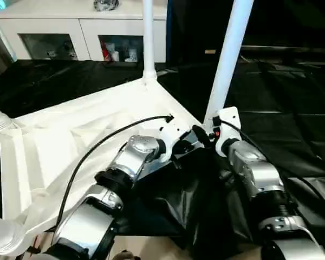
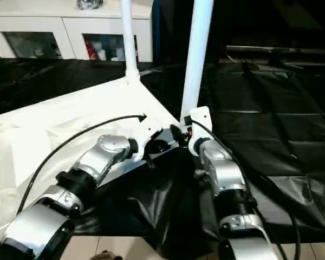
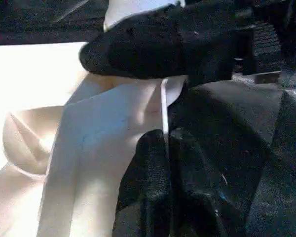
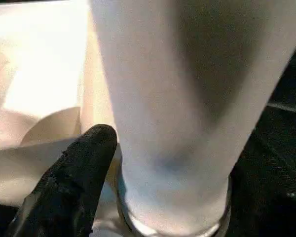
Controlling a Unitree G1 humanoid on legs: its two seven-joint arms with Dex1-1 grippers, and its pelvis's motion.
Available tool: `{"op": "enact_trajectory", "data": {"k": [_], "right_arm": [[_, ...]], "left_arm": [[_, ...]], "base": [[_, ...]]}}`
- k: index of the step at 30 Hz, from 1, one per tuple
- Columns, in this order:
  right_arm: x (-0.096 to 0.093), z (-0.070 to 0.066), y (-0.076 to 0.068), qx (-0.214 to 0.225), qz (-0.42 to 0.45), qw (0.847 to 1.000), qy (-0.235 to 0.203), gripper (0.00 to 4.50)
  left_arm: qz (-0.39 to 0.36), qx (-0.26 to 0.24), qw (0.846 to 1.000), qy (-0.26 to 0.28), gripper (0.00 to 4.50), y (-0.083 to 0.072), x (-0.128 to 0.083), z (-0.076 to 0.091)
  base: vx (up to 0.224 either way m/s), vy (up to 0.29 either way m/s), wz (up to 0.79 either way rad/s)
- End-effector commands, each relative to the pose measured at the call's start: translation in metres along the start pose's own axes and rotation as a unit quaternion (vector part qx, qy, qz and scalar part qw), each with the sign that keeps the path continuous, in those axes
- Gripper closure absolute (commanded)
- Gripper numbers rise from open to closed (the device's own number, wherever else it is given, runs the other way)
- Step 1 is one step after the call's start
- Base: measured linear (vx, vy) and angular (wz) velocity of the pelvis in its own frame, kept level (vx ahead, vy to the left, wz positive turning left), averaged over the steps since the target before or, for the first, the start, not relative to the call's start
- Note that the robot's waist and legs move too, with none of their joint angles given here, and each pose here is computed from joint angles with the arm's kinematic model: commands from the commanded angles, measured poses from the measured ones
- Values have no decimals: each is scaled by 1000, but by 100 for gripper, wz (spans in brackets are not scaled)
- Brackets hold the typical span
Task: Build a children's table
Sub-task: Rotate leg to tighten
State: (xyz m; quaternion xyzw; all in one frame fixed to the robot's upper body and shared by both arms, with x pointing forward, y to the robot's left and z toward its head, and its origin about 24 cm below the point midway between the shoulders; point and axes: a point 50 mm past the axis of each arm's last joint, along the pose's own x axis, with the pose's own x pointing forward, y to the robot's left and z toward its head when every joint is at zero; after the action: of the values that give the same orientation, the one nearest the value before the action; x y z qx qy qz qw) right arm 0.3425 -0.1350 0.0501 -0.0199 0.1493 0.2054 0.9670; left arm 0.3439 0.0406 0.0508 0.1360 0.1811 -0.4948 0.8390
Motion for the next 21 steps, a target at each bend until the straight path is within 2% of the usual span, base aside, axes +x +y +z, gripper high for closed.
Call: {"op": "enact_trajectory", "data": {"k": [1,5,7,11,16,21], "right_arm": [[4,-2,40,-26,130,991,3,77],[-13,-1,29,-91,206,974,-3,77],[-16,-1,28,-97,216,972,-3,77],[-40,2,12,-129,291,948,8,77],[-53,2,4,-148,331,932,21,77],[-56,4,1,-144,344,928,23,77]], "left_arm": [[-29,43,996,-78,450,-6,0,31],[-83,55,992,-79,450,-7,-13,20],[-91,56,991,-80,450,-8,-15,19],[-149,66,984,-67,450,-10,-33,7],[-184,66,979,-52,450,-13,-46,-2],[-201,65,976,-53,450,-18,-54,-4]], "base": [[0,0,0],[0,0,0],[0,0,0],[0,0,0],[0,0,0],[0,0,0]]}}
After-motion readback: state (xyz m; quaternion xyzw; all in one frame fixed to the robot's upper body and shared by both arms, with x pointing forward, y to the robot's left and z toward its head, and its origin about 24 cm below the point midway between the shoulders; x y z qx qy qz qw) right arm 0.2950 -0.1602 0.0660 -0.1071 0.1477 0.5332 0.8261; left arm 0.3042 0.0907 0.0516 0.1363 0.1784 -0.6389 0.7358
